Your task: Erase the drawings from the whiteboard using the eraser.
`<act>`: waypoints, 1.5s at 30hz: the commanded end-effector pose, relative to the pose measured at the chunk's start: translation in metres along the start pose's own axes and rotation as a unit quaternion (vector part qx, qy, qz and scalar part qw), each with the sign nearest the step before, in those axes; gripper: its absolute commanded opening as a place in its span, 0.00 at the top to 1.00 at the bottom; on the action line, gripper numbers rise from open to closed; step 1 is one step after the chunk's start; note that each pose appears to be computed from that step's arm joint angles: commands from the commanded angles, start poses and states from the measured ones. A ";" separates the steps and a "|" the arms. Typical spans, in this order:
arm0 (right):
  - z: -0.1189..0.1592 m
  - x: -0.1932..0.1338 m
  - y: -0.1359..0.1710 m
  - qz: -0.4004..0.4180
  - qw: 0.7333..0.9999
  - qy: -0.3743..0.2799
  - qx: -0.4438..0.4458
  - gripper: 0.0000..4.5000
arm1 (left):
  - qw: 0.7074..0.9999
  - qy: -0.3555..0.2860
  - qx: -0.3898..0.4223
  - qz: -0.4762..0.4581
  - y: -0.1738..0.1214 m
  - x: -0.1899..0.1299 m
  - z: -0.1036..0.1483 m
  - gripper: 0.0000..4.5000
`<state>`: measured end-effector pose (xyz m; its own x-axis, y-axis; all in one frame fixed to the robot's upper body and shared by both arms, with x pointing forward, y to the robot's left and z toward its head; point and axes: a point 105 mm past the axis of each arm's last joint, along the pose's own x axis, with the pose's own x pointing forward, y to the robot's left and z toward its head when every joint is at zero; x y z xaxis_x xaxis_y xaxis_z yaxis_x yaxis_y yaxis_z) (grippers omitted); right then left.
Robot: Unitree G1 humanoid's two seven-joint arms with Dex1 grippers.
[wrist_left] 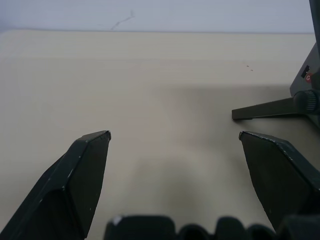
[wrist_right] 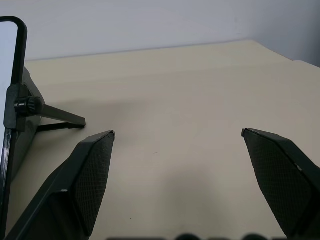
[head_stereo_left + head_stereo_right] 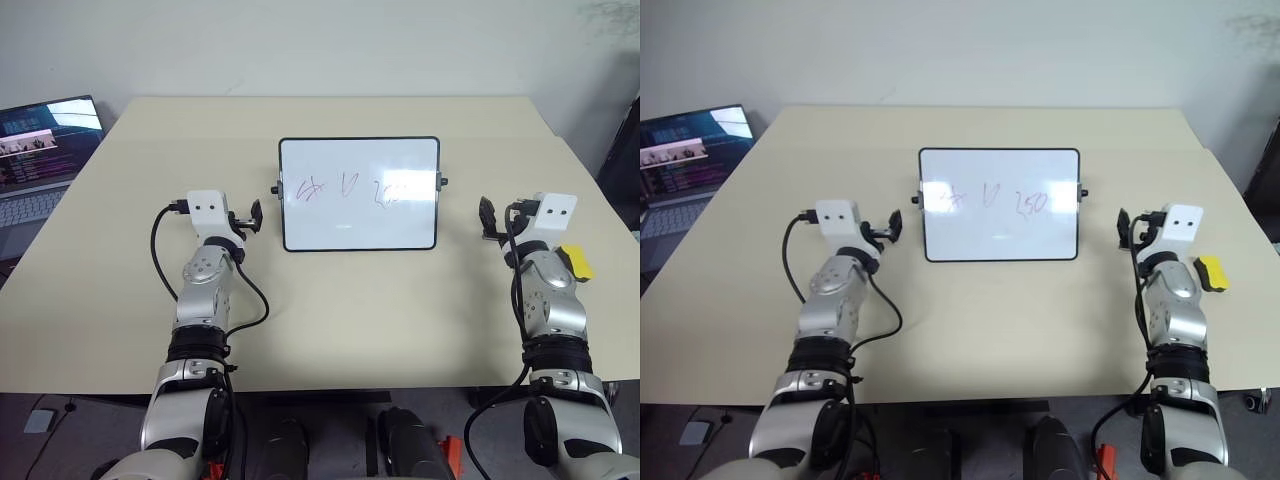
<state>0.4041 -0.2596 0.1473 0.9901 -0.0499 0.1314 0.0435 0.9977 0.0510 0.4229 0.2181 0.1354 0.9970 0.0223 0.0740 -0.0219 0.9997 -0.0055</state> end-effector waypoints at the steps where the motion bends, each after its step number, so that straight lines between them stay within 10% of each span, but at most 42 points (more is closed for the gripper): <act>1: 0.013 -0.005 -0.004 0.004 1.000 -0.024 -0.014 0.01 | 1.000 -0.024 -0.004 0.012 0.003 -0.003 0.013 0.00; 22: 0.004 -0.011 0.006 0.041 0.999 0.012 0.000 0.01 | 1.000 0.009 0.009 -0.019 -0.002 -0.019 -0.009 0.00; 30: 0.031 -0.015 -0.012 0.065 0.998 0.027 0.007 0.01 | 0.990 0.006 0.046 -0.134 0.007 -0.018 0.028 0.00; 35: 0.056 -0.024 -0.075 0.010 0.996 0.085 -0.026 0.01 | 0.935 -0.016 0.080 -0.345 -0.031 -0.044 0.093 0.00; 45: 0.026 -0.036 -0.129 -0.029 0.979 0.196 -0.041 0.01 | 0.832 0.067 0.082 -0.545 -0.122 -0.082 0.061 0.00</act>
<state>0.3567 -0.3830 0.1405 0.9459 -0.1017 -0.3081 0.1029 0.9946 -0.0123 0.3390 0.0980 0.1807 0.4327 -0.8835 -0.1796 0.9016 0.4245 0.0837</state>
